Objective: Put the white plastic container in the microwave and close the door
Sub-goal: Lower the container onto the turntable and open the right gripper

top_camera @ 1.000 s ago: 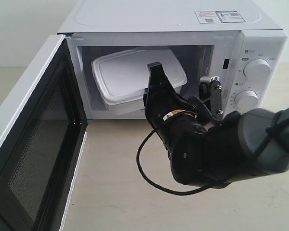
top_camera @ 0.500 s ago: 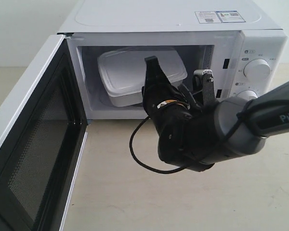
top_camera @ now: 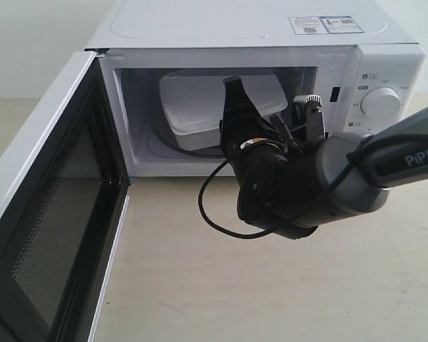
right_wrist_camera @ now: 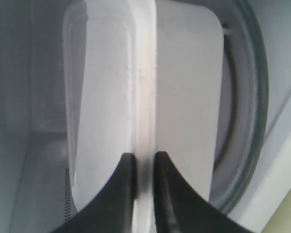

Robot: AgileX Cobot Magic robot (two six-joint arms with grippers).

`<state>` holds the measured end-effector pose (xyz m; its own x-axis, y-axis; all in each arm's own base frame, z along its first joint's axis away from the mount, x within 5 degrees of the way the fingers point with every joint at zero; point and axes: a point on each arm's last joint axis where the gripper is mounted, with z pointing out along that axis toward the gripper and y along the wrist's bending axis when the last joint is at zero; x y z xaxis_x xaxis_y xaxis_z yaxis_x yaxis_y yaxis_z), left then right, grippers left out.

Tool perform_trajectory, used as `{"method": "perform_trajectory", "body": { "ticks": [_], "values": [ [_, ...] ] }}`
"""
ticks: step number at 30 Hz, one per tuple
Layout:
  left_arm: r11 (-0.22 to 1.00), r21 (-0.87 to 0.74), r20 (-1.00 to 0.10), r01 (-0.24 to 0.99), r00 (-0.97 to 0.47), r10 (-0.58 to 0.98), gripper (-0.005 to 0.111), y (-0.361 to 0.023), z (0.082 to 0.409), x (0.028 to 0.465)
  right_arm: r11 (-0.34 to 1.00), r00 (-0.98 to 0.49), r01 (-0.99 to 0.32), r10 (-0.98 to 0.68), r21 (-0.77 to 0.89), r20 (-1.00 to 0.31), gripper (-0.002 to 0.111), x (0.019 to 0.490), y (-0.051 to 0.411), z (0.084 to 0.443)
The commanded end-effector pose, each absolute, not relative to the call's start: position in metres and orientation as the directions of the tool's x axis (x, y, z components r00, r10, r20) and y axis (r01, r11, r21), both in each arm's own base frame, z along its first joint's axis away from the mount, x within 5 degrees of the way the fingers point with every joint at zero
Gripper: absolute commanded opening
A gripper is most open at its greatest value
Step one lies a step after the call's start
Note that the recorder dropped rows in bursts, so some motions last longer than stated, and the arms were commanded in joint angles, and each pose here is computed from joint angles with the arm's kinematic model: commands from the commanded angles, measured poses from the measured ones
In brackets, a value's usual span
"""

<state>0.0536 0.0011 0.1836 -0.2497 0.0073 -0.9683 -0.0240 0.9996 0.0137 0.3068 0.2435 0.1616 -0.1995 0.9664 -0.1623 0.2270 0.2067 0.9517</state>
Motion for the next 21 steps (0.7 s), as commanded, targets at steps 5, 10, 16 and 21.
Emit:
{"method": "perform_trajectory", "body": {
  "ticks": [5,10,16,21],
  "values": [
    [1.000,0.014,-0.969,-0.023,-0.248,0.008,0.004,0.001,0.183,0.054,0.237,-0.222,0.195,0.956,0.952,-0.193,0.000,0.310,0.244,0.166],
    [1.000,0.014,-0.969,-0.023,-0.248,0.008,0.004,0.001,0.183,0.054,0.254,-0.250,0.185,0.946,0.950,-0.204,0.000,0.310,0.247,0.166],
    [1.000,0.014,-0.969,-0.023,-0.248,0.008,0.004,0.001,0.183,0.054,0.258,-0.245,0.196,0.947,0.946,-0.207,0.000,0.311,0.247,0.159],
    [1.000,0.014,-0.969,-0.023,-0.248,0.008,0.004,0.001,0.183,0.054,0.249,-0.244,0.219,0.950,0.943,-0.194,0.012,0.311,0.248,0.149]
  ]
}}
